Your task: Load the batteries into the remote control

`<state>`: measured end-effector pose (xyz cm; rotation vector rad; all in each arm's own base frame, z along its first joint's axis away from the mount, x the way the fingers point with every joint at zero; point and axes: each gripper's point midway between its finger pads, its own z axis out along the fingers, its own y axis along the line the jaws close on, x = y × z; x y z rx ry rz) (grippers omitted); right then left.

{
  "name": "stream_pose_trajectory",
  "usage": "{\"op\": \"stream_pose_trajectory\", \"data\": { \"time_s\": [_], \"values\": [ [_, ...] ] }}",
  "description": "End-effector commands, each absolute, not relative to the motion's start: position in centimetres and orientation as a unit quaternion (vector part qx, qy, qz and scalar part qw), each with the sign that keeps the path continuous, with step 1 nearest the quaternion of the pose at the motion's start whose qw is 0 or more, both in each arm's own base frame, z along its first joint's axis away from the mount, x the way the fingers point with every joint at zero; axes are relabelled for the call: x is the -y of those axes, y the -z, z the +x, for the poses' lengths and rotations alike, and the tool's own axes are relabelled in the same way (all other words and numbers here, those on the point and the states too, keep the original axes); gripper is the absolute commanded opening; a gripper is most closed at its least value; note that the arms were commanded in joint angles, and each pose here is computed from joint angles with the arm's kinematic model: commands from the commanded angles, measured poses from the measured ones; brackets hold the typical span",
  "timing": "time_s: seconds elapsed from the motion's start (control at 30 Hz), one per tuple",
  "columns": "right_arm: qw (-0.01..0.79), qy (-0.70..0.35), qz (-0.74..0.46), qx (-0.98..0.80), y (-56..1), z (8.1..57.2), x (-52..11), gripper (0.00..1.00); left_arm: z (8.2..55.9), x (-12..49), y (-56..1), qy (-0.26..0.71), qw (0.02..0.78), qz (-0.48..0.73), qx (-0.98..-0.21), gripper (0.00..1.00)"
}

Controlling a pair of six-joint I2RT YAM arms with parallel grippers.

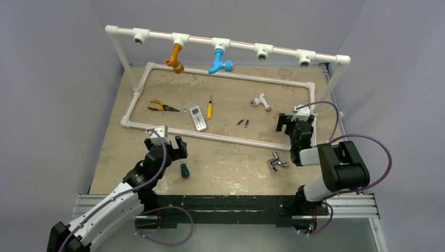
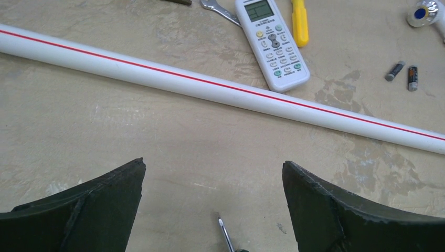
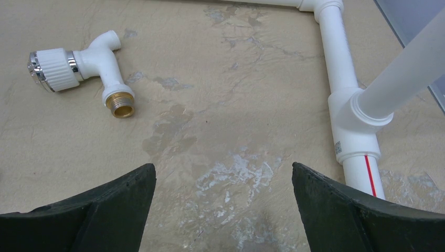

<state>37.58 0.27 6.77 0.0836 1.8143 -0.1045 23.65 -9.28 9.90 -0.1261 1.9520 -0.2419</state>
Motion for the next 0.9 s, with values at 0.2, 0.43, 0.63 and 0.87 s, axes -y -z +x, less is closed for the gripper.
{"op": "stream_pose_trajectory", "data": {
  "time_s": [0.2, 0.43, 0.63, 0.87],
  "values": [
    [0.642, 0.063, 0.057, -0.762, -8.5, 37.7, 0.7, 0.98, 24.1, 7.7, -11.3, 0.081, 0.568, -0.11, -0.811, 1.0],
    [0.618, 0.022, 0.042, -0.784, -10.7, 36.3, -0.8, 0.9, 23.6, 7.5, -11.2, 0.07, 0.538, -0.124, -0.831, 1.0],
    [0.618, 0.009, 0.086, -0.782, -12.8, 33.2, -0.9, 0.88, 24.2, 8.3, -12.5, 0.078, 0.519, -0.151, -0.838, 1.0],
    [0.607, -0.071, 0.155, -0.776, -15.0, 31.4, -2.2, 0.84, 25.9, 9.2, -15.1, 0.077, 0.53, -0.155, -0.83, 1.0]
  ]
}}
